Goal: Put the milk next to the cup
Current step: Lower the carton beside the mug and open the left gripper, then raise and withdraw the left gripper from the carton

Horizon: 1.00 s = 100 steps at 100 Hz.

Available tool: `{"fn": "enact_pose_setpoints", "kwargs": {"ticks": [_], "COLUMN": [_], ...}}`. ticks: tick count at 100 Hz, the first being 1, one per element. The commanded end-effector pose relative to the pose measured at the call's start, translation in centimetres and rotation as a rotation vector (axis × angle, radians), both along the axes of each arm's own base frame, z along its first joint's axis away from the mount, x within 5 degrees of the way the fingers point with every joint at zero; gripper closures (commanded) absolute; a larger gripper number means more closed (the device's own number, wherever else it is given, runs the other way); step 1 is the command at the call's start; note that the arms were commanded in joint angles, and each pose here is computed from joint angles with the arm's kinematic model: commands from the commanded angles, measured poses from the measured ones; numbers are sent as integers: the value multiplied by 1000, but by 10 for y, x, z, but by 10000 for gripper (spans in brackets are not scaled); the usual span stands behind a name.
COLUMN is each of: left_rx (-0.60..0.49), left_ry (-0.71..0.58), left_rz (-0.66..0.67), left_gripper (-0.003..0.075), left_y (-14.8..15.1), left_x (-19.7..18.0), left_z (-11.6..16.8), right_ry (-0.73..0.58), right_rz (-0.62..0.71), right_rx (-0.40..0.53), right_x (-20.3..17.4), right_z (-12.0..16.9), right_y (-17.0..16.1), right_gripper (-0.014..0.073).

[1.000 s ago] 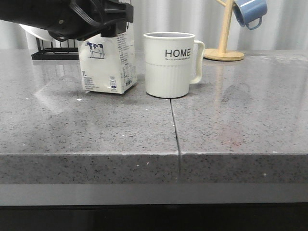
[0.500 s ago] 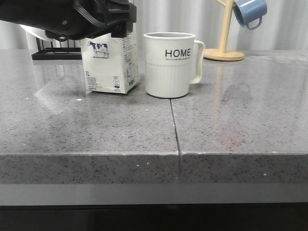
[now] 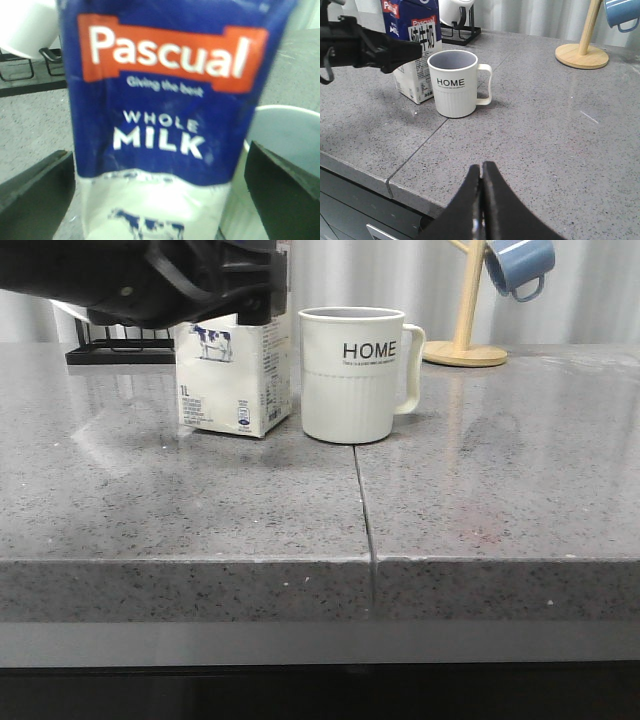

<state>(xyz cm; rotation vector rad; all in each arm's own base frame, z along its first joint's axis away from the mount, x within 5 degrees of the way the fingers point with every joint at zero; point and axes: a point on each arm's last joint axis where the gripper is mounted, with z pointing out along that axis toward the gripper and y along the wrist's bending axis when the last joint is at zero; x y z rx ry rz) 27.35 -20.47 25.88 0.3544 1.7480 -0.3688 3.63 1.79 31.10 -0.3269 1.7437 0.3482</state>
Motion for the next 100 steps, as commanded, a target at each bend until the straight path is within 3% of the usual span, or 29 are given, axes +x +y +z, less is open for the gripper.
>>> {"fn": "enact_pose_setpoints", "kwargs": {"ticks": [1, 17, 29, 50, 79, 100], "left_rx": [-59, -34, -18, 14, 60, 54], "left_ry": [-114, -147, -152, -112, -132, -116], "left_rz": [10, -23, -49, -67, 110, 248], "left_gripper": [56, 65, 113, 319, 726, 741], "left_y": [9, 26, 41, 76, 142, 175], "left_x": [-12, -36, -53, -65, -87, -118], "left_z": [28, 33, 37, 47, 66, 59], "right_ry": [-82, -82, -82, -82, -82, -82], "right_rz": [-7, -7, -7, -7, -7, -7], "right_rx": [24, 24, 24, 24, 24, 24], "right_x": [1, 1, 1, 1, 1, 1], "right_z": [14, 14, 14, 14, 14, 14], "right_y": [0, 0, 0, 0, 0, 0], "right_gripper": [650, 650, 650, 650, 650, 650]}}
